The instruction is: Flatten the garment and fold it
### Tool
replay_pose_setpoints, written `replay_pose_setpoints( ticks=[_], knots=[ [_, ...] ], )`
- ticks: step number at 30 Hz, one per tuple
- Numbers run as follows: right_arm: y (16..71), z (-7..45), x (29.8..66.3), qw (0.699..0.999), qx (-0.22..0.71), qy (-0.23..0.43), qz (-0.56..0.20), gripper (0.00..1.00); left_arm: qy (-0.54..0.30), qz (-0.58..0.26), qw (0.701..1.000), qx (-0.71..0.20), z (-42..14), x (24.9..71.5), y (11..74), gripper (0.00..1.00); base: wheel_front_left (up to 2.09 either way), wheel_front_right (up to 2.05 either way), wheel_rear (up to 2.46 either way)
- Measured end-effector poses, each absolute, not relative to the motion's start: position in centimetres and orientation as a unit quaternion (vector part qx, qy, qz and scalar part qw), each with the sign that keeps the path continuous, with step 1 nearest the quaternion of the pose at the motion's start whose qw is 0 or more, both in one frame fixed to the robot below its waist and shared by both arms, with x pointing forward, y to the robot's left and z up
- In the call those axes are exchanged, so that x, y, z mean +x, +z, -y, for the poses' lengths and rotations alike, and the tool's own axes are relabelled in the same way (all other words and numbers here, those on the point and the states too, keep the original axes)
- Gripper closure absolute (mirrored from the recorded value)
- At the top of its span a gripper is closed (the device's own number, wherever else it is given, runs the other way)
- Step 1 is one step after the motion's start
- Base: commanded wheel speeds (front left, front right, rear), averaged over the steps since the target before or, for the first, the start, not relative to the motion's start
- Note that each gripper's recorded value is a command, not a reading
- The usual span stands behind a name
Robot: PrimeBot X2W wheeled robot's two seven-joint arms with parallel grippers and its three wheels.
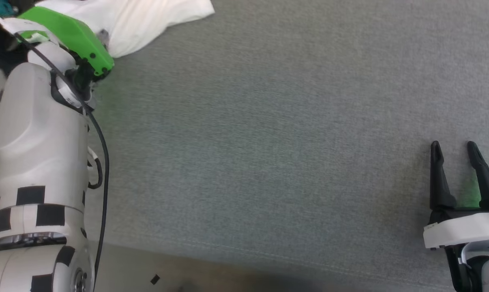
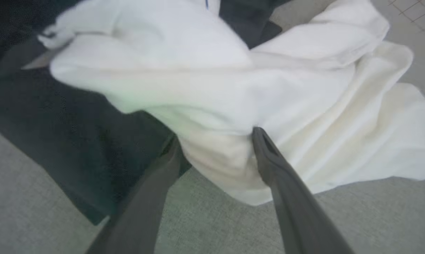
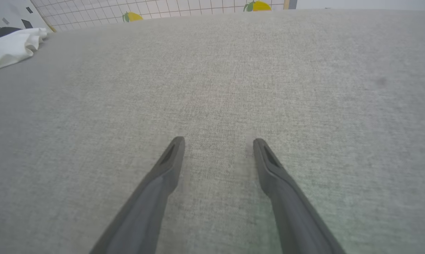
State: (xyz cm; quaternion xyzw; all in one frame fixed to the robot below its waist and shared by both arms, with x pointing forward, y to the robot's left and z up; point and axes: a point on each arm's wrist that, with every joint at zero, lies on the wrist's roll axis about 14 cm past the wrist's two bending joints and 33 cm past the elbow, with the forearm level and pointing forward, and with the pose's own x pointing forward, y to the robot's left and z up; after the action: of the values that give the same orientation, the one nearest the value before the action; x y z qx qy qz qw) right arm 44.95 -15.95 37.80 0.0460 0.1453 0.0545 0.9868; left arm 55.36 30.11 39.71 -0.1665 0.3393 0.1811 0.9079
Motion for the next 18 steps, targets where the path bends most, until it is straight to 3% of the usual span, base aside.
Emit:
replay_pose_setpoints(
  ticks=[7,8,9,10,18],
  knots=[
    [36.6,18.3,44.3,0.987,0.037,0.024,-0.157,0.00,0.166,-0.410,0.881,-0.171,-27.9,56.0,35.5,0.00,0.00,0.00,0.00],
    [36.6,18.6,44.2,0.987,0.036,0.020,-0.157,0.00,0.165,-0.412,0.880,-0.170,-27.8,56.2,35.3,0.50,0.00,0.00,0.00],
    [36.5,18.8,44.2,0.987,0.035,0.017,-0.158,0.00,0.164,-0.410,0.881,-0.170,-27.8,56.4,35.2,0.92,0.00,0.00,0.00],
    [36.4,18.9,44.1,0.987,0.034,0.015,-0.159,0.00,0.164,-0.403,0.884,-0.171,-27.8,56.6,35.2,1.00,0.00,0.00,0.00],
    [36.8,18.7,43.7,0.986,0.036,0.018,-0.159,0.00,0.180,-0.266,0.930,-0.181,-29.0,57.9,39.3,1.00,0.00,0.00,0.00]
  ],
)
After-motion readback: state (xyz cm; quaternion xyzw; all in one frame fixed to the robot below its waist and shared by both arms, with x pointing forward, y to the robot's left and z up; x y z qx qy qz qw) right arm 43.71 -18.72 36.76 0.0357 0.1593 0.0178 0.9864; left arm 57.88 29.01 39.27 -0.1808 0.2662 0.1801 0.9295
